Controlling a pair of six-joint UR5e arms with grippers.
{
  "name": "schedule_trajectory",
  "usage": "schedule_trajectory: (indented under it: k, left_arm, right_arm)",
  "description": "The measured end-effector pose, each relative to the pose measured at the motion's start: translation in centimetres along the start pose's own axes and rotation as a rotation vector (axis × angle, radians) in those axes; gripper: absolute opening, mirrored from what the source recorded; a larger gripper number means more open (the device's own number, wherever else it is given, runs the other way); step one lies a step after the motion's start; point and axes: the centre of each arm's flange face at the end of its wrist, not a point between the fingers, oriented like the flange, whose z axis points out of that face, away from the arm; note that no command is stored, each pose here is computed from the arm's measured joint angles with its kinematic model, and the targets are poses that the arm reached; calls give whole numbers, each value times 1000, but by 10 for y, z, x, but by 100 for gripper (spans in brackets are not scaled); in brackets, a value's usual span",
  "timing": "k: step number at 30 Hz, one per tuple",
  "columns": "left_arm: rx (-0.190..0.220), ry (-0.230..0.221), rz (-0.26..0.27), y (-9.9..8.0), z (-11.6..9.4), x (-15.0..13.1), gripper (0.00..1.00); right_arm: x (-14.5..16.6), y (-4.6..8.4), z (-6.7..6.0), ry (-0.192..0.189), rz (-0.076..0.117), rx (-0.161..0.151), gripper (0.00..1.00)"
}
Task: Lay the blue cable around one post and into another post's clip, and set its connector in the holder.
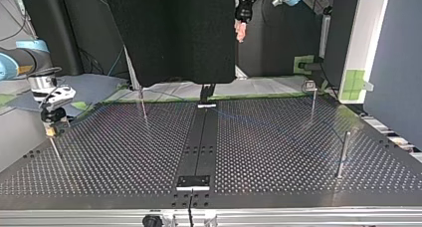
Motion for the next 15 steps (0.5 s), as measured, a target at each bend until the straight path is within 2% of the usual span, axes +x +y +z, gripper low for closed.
schedule_trajectory:
  k: [15]
  left_arm:
    - [9,-143,-13,-7,14,-14,98]
  right_arm:
    - [0,0,0,0,0,0,100]
